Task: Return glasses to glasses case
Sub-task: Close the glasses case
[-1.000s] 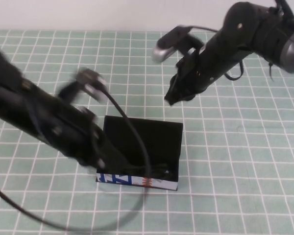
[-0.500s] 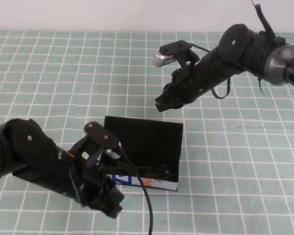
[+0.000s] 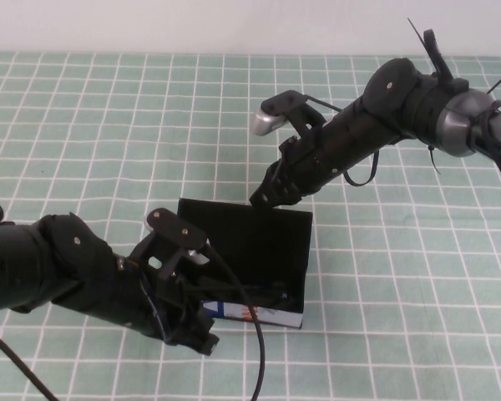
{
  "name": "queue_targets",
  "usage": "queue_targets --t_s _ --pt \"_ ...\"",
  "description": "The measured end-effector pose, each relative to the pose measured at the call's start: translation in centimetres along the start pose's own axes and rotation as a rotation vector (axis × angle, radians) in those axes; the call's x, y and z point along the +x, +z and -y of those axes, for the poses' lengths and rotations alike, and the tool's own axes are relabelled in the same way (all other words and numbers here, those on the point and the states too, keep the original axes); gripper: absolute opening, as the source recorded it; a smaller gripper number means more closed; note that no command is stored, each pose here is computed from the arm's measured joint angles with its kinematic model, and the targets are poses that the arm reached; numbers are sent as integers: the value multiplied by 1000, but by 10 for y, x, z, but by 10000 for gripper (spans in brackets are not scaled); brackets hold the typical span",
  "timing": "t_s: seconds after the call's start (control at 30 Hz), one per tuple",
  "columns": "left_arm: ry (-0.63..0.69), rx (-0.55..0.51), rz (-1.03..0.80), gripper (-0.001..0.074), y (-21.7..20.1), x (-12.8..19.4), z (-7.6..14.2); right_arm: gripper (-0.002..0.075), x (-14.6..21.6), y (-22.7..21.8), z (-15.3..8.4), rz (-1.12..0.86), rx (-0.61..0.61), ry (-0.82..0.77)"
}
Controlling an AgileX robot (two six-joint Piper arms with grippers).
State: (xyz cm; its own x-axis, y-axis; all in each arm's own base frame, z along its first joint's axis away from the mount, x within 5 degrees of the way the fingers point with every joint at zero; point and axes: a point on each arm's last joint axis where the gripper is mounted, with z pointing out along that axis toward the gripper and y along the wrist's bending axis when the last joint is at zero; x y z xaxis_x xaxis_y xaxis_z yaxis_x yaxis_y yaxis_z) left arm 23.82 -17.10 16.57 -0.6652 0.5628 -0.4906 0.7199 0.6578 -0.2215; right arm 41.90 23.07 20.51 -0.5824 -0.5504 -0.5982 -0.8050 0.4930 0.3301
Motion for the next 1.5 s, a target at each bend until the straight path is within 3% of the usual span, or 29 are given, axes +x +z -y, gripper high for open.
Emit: queue_targets --t_s 0.43,0.7,1.1,1.5 --pt "-31 -23 73 -4 1 -6 -3 -11 4 -5 -21 -73 -223 -132" --pt "-30 -17 72 -4 1 -6 -2 -11 -16 -6 -41 -19 -249 -186" --pt "-26 8 57 -4 1 -5 0 -11 -10 31 -97 -211 -252 -274" --pt "-24 65 25 -4 1 -2 6 -13 6 58 -82 -325 -245 -63"
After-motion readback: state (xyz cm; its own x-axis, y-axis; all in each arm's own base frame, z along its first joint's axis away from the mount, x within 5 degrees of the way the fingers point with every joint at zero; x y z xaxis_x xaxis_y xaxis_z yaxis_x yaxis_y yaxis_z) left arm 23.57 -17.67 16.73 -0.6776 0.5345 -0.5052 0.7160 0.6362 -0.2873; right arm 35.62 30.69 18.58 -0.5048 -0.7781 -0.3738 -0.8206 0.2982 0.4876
